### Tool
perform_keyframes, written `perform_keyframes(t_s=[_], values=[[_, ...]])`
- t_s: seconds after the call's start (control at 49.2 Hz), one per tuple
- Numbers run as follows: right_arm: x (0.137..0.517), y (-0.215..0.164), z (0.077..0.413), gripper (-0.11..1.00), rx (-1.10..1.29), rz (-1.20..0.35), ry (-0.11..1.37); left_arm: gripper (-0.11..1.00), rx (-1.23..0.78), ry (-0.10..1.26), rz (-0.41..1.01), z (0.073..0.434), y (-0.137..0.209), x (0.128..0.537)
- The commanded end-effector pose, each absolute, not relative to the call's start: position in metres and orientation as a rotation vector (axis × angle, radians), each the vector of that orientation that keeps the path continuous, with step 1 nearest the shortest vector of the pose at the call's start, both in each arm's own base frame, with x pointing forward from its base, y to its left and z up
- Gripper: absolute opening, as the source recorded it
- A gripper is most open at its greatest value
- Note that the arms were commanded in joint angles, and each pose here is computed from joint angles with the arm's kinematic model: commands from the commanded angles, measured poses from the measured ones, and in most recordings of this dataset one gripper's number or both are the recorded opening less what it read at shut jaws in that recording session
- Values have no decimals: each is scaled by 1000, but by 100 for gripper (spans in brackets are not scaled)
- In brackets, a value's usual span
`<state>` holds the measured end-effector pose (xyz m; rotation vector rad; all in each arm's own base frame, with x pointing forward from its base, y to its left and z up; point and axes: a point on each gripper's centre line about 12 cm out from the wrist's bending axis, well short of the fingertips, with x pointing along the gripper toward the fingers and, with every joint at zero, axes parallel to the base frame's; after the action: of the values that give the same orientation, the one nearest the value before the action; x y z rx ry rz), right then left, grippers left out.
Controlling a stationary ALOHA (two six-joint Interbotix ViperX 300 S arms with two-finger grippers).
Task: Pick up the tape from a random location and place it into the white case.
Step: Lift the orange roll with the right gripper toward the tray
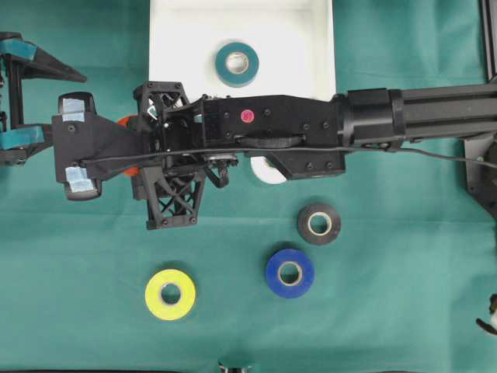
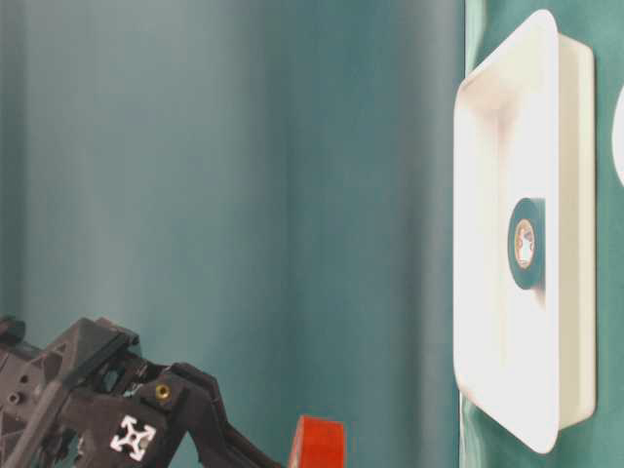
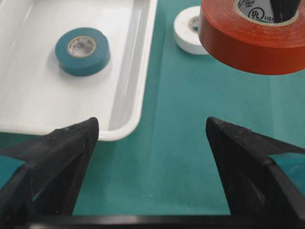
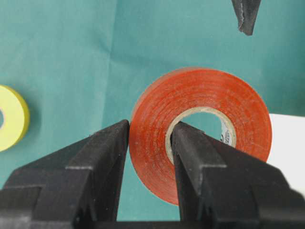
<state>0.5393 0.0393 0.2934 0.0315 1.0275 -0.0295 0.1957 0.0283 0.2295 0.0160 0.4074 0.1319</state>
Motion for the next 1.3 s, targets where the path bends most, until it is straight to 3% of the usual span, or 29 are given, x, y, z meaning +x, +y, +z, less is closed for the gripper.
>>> perform_keyframes(t_s=[0.0, 0.671, 1.281], values=[[531, 38, 334, 31, 39, -26, 940, 97, 15, 398, 134, 233, 29, 198], [531, 31, 333, 32, 40, -38, 949, 97, 15, 398, 132, 233, 29, 198], [525, -66, 336, 32, 93, -190, 954, 97, 15, 400, 134, 232, 29, 198]])
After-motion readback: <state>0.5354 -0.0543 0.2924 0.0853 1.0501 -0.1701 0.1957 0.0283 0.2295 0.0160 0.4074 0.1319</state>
